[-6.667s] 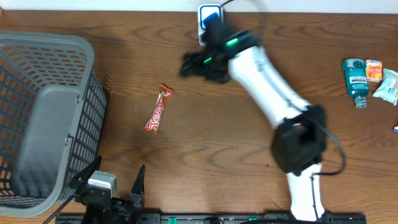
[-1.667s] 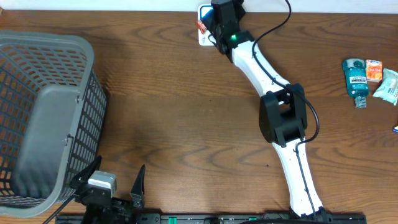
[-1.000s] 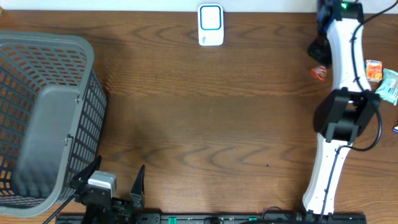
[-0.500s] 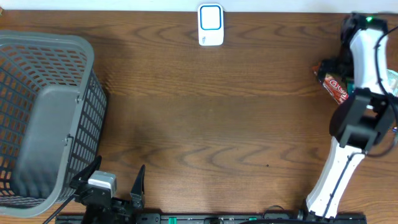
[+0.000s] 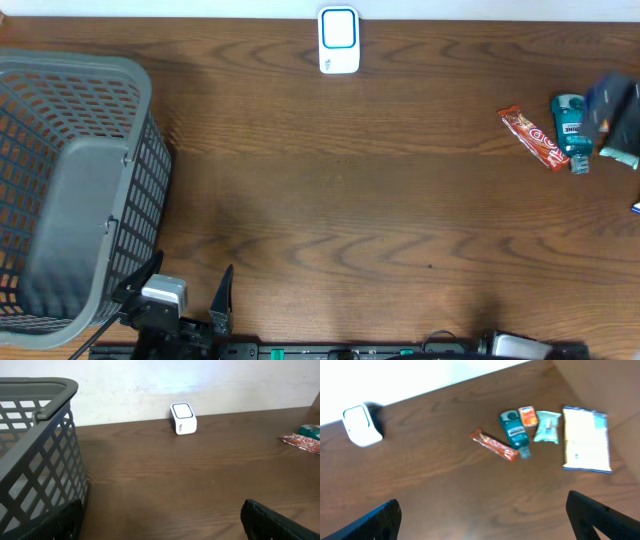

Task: Scan the item barcode

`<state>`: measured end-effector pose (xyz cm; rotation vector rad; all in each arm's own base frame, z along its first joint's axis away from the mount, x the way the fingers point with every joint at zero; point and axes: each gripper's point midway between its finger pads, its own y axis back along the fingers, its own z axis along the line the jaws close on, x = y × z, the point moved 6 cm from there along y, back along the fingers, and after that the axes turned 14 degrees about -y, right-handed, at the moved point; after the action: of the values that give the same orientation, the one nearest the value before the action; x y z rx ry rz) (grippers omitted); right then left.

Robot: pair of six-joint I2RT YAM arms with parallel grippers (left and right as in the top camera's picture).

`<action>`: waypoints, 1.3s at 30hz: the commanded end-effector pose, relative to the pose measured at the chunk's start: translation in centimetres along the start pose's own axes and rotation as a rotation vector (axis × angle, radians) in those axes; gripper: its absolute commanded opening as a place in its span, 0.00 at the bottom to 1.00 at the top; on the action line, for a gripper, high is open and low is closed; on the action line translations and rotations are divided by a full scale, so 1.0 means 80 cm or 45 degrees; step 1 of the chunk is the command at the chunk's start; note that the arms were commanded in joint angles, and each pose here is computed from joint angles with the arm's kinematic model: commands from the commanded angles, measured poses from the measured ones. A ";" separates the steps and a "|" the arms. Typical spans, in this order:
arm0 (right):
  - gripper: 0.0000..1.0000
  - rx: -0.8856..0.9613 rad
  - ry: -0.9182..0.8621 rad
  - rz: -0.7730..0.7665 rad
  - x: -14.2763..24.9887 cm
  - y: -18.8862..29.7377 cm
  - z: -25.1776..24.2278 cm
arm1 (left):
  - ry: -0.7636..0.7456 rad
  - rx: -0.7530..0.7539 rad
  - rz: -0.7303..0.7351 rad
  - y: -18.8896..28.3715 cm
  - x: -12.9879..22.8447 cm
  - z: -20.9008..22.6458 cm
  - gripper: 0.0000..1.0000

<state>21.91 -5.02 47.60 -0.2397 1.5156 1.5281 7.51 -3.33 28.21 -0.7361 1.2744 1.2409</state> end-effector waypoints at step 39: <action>0.99 -0.762 0.110 -0.880 0.294 -0.180 -0.033 | 0.003 0.001 -0.003 0.000 0.000 0.000 1.00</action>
<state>17.68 1.09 22.78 -1.1722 0.8450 1.3448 7.52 -3.33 28.21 -0.7367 1.2738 1.2414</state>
